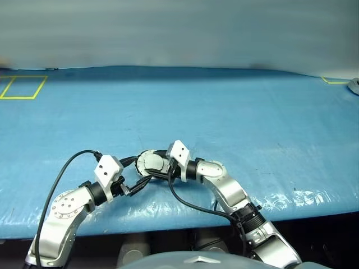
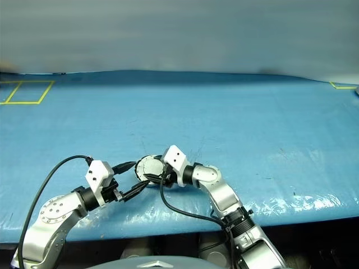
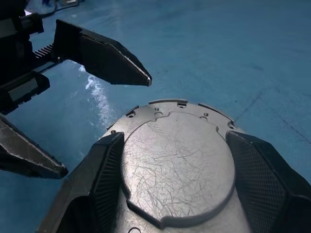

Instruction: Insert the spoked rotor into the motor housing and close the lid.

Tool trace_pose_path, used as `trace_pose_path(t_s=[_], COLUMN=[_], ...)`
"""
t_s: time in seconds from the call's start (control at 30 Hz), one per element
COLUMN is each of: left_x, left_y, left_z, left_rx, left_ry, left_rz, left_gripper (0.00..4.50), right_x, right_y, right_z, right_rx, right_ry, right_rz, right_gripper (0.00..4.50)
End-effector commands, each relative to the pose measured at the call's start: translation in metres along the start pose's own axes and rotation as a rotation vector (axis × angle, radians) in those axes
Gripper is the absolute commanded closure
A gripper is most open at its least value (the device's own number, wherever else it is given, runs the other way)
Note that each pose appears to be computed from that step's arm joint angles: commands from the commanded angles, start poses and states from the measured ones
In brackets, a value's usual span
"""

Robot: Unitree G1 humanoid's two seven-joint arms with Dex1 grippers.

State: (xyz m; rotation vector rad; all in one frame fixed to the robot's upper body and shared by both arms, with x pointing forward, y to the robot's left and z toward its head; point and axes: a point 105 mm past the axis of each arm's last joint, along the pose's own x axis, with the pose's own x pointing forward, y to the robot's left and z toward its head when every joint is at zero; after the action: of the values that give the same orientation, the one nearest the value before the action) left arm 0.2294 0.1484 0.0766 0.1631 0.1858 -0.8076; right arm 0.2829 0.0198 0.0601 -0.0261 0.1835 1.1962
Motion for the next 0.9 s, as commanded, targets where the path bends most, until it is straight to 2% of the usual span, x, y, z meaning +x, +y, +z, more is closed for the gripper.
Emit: trace_pose_path(t_s=[0.03, 0.2, 0.43, 0.57, 0.9], left_x=[-0.004, -0.007, -0.018, -0.022, -0.024], left_y=[0.004, 0.009, 0.027, 0.034, 0.036], left_z=[0.01, 0.011, 0.019, 0.019, 0.018], left_rx=[0.031, 0.031, 0.033, 0.027, 0.024], left_ry=[-0.029, -0.032, -0.066, -0.067, -0.066], left_rz=[0.02, 0.049, 0.13, 0.16, 0.174], left_gripper=[0.4, 0.4, 0.4, 0.4, 0.4], right_x=[0.004, 0.011, 0.016, 0.021, 0.017], right_y=[0.004, 0.007, 0.001, 0.007, -0.01], right_z=[0.01, 0.013, 0.016, 0.019, -0.02], right_rx=[0.057, -0.043, -0.084, -0.087, -0.063], right_ry=[-0.023, 0.015, 0.063, 0.063, 0.182], right_rz=[0.007, -0.017, -0.083, -0.056, -0.129], right_gripper=[1.47, 1.47, 1.47, 1.47, 1.47])
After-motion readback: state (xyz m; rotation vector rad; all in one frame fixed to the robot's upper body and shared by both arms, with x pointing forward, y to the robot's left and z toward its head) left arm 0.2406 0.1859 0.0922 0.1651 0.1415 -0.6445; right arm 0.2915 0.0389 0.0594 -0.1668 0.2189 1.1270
